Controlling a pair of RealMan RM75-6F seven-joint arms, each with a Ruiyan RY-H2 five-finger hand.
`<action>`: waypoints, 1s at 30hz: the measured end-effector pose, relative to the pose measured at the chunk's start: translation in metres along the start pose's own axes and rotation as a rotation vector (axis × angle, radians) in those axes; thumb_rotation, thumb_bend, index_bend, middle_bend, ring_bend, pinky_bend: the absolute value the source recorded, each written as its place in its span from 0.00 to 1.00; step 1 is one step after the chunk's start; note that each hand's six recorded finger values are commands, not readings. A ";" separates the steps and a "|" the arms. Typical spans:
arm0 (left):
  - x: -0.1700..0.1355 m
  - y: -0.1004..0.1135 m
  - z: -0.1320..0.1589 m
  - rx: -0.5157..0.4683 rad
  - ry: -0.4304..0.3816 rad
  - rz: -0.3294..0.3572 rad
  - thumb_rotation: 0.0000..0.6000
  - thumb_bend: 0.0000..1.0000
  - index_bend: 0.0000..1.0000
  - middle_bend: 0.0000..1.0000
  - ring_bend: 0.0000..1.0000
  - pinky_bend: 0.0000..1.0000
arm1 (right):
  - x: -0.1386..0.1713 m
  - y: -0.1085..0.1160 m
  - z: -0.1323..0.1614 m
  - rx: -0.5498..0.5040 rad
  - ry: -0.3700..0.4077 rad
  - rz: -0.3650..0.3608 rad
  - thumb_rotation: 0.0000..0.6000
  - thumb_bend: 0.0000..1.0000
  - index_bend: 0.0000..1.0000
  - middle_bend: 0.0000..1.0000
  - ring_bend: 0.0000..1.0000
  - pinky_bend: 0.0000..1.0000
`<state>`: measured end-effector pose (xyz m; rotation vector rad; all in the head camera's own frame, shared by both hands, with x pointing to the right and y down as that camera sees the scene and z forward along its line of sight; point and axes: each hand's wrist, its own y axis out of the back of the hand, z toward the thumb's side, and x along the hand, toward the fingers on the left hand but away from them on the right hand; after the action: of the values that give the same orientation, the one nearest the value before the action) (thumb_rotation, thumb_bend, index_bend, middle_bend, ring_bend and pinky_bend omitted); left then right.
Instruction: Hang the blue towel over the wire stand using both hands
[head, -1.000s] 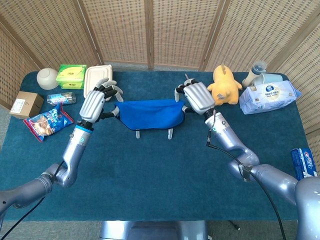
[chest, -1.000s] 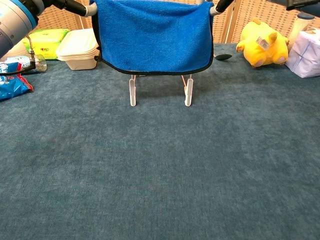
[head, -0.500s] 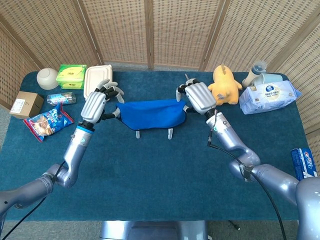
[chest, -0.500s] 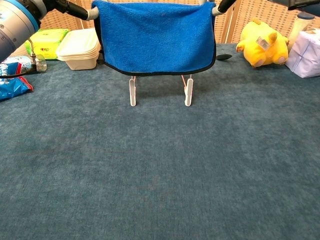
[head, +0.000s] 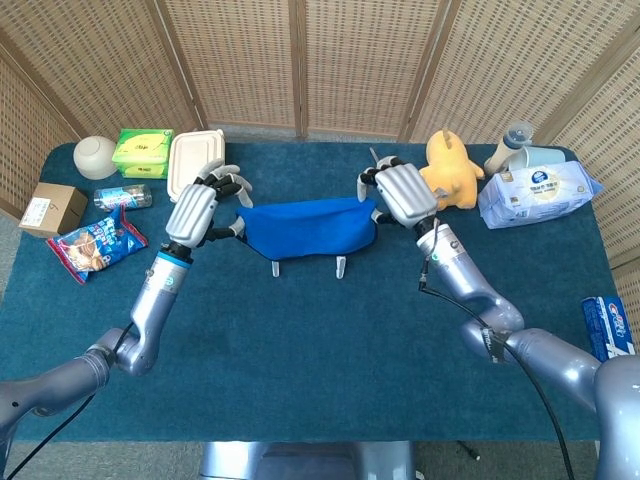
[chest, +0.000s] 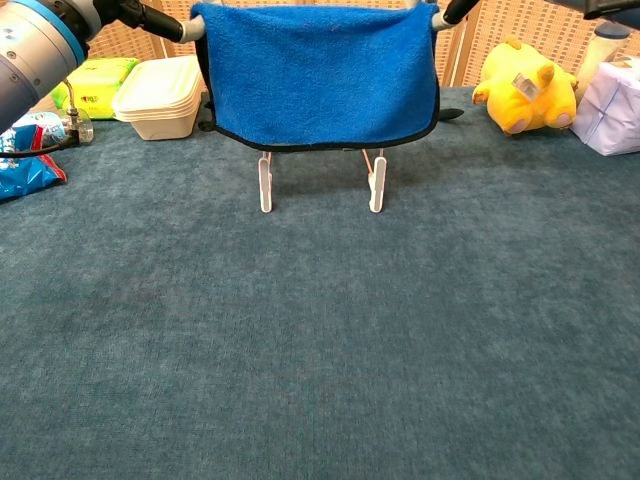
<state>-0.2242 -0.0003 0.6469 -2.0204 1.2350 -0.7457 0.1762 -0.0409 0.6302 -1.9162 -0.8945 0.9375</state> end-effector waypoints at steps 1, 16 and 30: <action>0.001 -0.001 0.002 -0.001 -0.003 -0.001 1.00 0.54 0.79 0.41 0.22 0.10 | 0.001 0.001 -0.002 0.004 -0.004 -0.002 1.00 0.40 0.99 0.52 0.46 0.28; 0.007 -0.006 0.008 0.000 -0.012 -0.006 1.00 0.55 0.79 0.41 0.22 0.10 | 0.006 0.004 -0.013 0.009 -0.028 -0.006 1.00 0.40 0.99 0.52 0.46 0.27; 0.004 -0.007 0.004 0.004 -0.004 -0.015 1.00 0.54 0.77 0.39 0.20 0.09 | 0.006 0.002 -0.016 0.008 -0.034 -0.002 1.00 0.40 0.97 0.52 0.46 0.26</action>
<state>-0.2157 -0.0006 0.6498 -2.0295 1.2164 -0.7509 0.1927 -0.0425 0.6327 -1.8967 -0.9113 0.9741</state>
